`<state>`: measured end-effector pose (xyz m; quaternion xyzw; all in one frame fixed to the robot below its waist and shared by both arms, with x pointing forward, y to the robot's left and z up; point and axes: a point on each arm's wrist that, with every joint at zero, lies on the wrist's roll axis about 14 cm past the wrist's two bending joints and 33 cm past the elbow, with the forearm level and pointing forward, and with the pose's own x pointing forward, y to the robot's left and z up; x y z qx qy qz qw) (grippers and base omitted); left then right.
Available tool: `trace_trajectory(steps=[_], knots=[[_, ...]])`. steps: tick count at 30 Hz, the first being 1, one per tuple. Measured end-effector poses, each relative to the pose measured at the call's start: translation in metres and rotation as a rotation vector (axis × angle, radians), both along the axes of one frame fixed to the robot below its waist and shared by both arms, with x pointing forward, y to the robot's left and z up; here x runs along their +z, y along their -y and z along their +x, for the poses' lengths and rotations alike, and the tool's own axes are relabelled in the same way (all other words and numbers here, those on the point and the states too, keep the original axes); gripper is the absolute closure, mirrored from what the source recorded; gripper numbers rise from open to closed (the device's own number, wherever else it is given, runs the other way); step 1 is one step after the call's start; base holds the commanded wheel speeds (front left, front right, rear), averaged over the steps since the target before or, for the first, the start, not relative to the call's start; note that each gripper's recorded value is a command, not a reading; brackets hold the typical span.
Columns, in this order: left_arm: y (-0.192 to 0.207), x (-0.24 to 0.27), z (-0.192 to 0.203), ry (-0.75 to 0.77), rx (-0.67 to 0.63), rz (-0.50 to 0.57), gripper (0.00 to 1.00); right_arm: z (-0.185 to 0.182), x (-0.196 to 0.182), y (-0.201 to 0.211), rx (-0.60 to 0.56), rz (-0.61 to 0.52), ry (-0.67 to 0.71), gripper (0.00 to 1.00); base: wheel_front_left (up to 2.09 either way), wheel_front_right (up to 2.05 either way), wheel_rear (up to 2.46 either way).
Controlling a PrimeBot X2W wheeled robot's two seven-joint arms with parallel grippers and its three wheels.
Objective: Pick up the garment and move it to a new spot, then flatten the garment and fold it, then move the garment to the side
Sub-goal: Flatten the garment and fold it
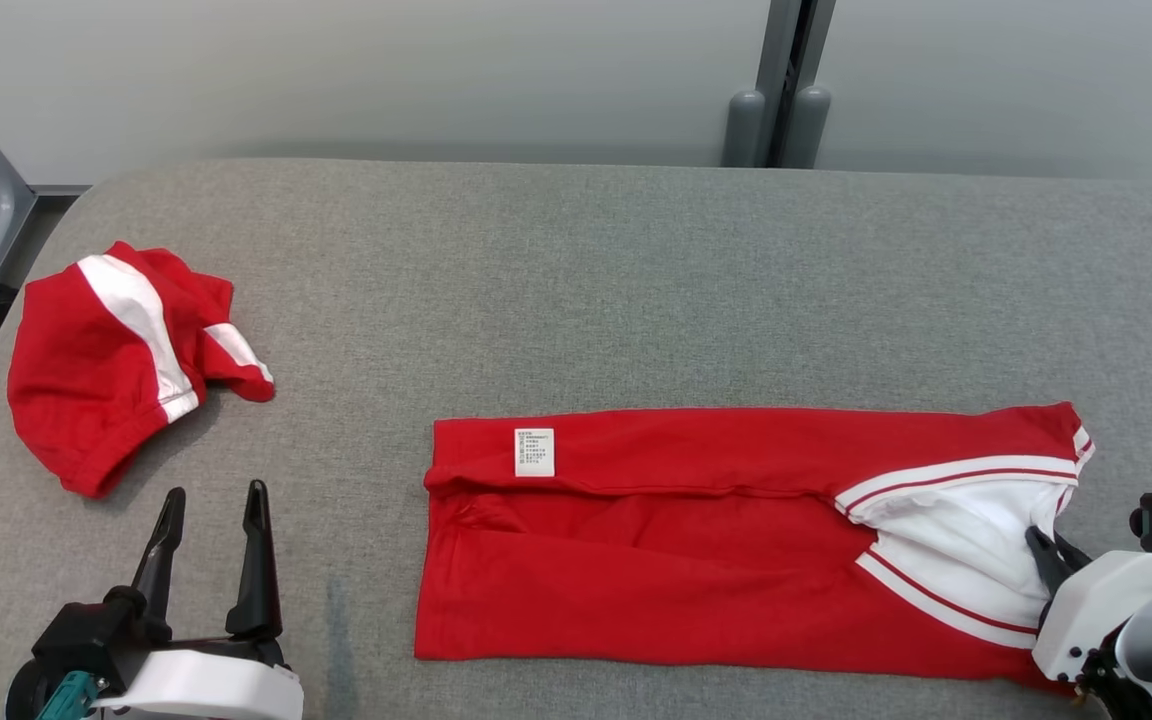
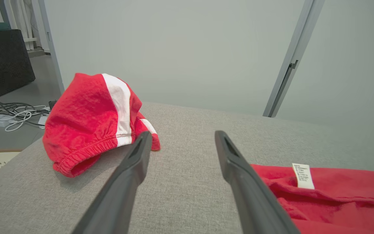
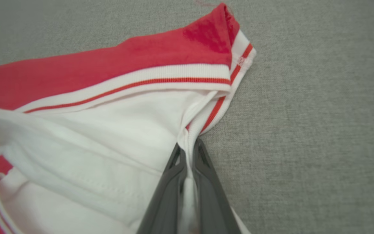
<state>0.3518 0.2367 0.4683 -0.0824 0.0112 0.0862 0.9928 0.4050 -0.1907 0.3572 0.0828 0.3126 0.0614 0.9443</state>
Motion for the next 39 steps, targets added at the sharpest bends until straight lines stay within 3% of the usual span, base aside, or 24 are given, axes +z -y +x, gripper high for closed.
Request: trace_trajectory(steps=[4, 14, 17, 27, 39], knots=[[0.003, 0.002, 0.001, 0.005, -0.009, -0.001, 0.00, 0.002, 0.006, 0.021, -0.053, -0.009, 0.026, 1.00, 0.00, 0.00, 0.00], [0.015, 0.004, 0.002, 0.016, -0.047, -0.003, 0.00, -0.007, 0.046, 0.135, -0.243, -0.157, 0.116, 1.00, 0.00, 0.00, 0.00], [0.019, 0.005, 0.004, 0.020, -0.062, -0.005, 0.00, -0.010, 0.055, 0.145, -0.252, -0.174, 0.136, 1.00, 0.00, 0.00, 0.00], [0.033, 0.002, 0.008, 0.011, -0.104, -0.016, 0.00, 0.006, 0.088, 0.074, -0.093, -0.058, 0.280, 1.00, 0.00, 0.00, 0.00], [0.034, -0.001, 0.002, 0.002, -0.101, -0.033, 0.00, -0.001, 0.127, -0.075, 0.219, 0.158, 0.373, 1.00, 0.00, 0.00, 0.00]])
